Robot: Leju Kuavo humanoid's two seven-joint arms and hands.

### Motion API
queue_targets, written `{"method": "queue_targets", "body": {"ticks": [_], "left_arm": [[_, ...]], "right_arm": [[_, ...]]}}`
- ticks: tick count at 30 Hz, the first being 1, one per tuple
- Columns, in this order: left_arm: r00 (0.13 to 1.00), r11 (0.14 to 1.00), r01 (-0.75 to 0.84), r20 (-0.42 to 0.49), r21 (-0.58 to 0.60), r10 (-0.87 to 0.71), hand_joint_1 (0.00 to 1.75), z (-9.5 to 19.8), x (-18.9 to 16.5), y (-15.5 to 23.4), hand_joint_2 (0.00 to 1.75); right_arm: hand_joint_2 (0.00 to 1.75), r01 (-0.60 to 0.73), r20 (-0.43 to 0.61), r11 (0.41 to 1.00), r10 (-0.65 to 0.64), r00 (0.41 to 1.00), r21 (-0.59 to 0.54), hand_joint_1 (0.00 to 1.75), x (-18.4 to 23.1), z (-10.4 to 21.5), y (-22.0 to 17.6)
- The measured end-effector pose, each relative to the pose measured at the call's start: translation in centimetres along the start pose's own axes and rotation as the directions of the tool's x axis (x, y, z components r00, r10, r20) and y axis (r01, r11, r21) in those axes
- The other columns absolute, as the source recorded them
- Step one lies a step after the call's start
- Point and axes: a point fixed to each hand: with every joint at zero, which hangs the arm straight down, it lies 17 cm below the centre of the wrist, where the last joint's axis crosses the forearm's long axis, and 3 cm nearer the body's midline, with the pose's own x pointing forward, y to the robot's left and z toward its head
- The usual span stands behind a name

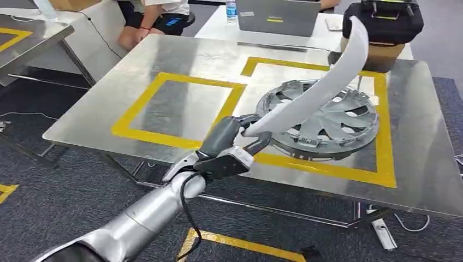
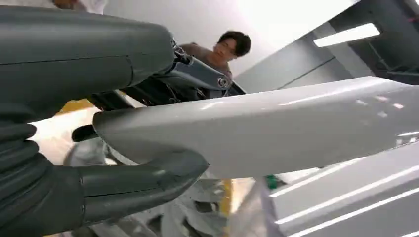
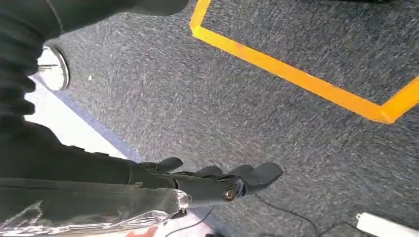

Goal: Take the parts from the cabinet and place them on the table.

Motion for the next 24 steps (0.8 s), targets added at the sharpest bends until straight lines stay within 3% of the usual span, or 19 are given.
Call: {"method": "queue_targets", "body": {"ticks": [9, 13, 16, 24], "left_arm": [[0.878, 0.924, 0.372, -0.290, -0.091, -0.382, 1.75, -0.3, -10.9, 4.3, 1.75], [0.749, 0.841, 0.539, -0.429, -0.048, -0.505, 1.75, 2.0, -14.9, 9.6, 1.75], [0.658, 0.765, 0.643, -0.480, -0.043, -0.580, 1.75, 2.8, -16.1, 13.6, 1.75], [0.385, 0.591, 0.789, -0.616, -0.166, -0.687, 1.75, 8.1, -20.5, 23.6, 1.75]], "right_arm": [[1.75, -0.040, 0.017, 0.999, 0.040, 0.999, 0.006, 0.00, 1.1, 0.0, -0.2], [1.75, -0.048, 0.015, 0.999, 0.048, 0.999, 0.007, 0.00, 1.0, 0.0, -0.2], [1.75, -0.051, 0.015, 0.999, 0.050, 0.999, 0.006, 0.00, 1.1, 0.0, -0.2], [1.75, -0.056, 0.009, 0.998, 0.056, 0.998, 0.004, 0.00, 0.9, -0.1, -0.3]]}}
